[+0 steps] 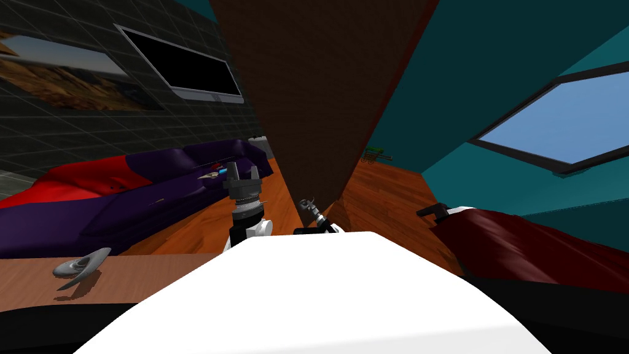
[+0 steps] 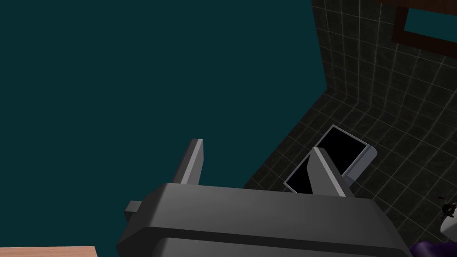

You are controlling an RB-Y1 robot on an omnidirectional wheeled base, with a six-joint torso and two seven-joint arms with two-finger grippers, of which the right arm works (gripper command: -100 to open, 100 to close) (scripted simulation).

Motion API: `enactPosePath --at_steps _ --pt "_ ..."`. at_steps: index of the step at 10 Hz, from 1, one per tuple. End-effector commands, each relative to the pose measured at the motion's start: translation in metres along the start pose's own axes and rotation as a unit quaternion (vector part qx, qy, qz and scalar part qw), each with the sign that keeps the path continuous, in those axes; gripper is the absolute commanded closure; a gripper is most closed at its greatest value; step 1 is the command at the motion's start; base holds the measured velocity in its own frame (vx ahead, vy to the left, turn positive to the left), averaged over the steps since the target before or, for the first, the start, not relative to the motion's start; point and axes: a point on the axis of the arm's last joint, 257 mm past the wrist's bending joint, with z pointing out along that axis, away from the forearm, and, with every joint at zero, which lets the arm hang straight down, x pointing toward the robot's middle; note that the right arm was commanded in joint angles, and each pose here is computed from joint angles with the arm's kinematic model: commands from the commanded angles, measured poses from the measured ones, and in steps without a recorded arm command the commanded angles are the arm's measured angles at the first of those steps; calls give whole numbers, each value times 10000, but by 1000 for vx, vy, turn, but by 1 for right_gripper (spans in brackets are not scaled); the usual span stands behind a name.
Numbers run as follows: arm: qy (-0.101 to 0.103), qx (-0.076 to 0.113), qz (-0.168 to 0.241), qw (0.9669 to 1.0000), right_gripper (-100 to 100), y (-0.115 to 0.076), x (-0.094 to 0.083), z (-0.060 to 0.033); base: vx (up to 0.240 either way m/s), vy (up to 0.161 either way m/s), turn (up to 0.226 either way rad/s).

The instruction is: Push the door open

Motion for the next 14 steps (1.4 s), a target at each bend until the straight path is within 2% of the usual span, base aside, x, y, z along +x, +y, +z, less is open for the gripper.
enactPosePath --at_steps 1,2,7,8,12,14 --pt "0 0 0 10000 -100 0 0 0 59 54 2" --pt "0 0 0 10000 100 0 0 0 -6 -4 -4" --pt "0 0 0 10000 100 0 0 0 -11 -11 1" --pt "-108 50 -30 9999 100 -38 -116 -25 62 110 -35" --pt "-338 73 -76 9994 100 -55 -352 -48 97 163 -44" --pt "-541 84 -105 9984 100 -62 -549 -68 135 186 -37"
